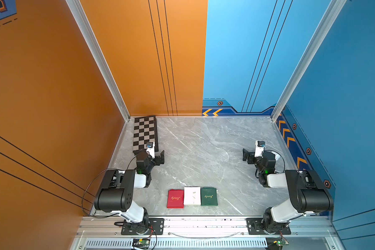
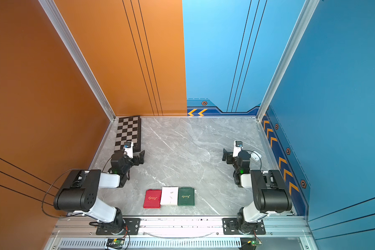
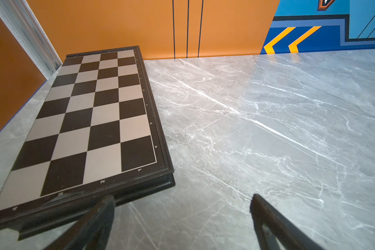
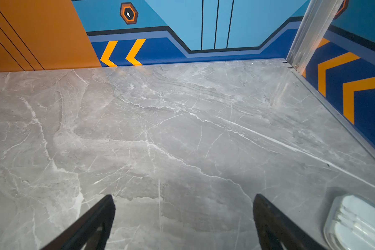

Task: Take the necklace out of the lift-off lid jewelry box
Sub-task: Move the jewelry box to the center of the board.

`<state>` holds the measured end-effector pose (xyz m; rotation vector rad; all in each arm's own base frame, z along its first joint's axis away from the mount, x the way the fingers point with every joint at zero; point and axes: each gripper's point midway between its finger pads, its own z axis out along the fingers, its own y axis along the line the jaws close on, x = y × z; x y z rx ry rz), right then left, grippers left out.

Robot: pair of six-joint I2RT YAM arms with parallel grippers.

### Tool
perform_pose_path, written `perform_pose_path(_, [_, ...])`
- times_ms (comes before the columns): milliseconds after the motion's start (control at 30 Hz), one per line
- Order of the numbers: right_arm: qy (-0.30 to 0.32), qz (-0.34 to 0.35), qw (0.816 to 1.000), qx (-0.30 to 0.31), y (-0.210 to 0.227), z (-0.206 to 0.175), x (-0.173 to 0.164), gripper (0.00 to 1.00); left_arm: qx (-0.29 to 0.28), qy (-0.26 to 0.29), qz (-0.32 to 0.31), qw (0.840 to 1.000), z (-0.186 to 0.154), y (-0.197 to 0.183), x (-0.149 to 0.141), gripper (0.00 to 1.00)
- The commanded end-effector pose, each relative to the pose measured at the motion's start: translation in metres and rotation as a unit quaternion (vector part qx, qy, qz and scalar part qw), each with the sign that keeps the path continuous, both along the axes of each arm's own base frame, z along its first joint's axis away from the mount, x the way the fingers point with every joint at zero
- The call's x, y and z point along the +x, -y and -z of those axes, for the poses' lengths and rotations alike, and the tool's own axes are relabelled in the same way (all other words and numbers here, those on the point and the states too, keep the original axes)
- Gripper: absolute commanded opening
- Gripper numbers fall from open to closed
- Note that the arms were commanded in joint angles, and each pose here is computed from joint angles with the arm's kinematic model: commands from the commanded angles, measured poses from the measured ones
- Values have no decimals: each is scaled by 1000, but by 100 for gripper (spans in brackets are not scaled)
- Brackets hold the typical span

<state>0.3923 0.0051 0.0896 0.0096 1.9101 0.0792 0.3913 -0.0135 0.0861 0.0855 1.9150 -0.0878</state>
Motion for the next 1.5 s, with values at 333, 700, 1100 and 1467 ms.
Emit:
perform_pose_path(333, [8,2,1000,1,2,-5,1,100,2,3,-9,1000,-4,-6,4,98])
perform_pose_path(700, [-28,86,995,-42,19,-36,4,100,17,-10,-53,998,-50,-15,3,98])
perform_pose_path(1100, [-80,91,992,15,-35,-162,-48,100,-29,41,-57,997,-203,63,-29,98])
perform_pose_path(1467, [-250,2,968,31,-149,-83,-131,100,-61,-5,35,997,-200,121,-44,98])
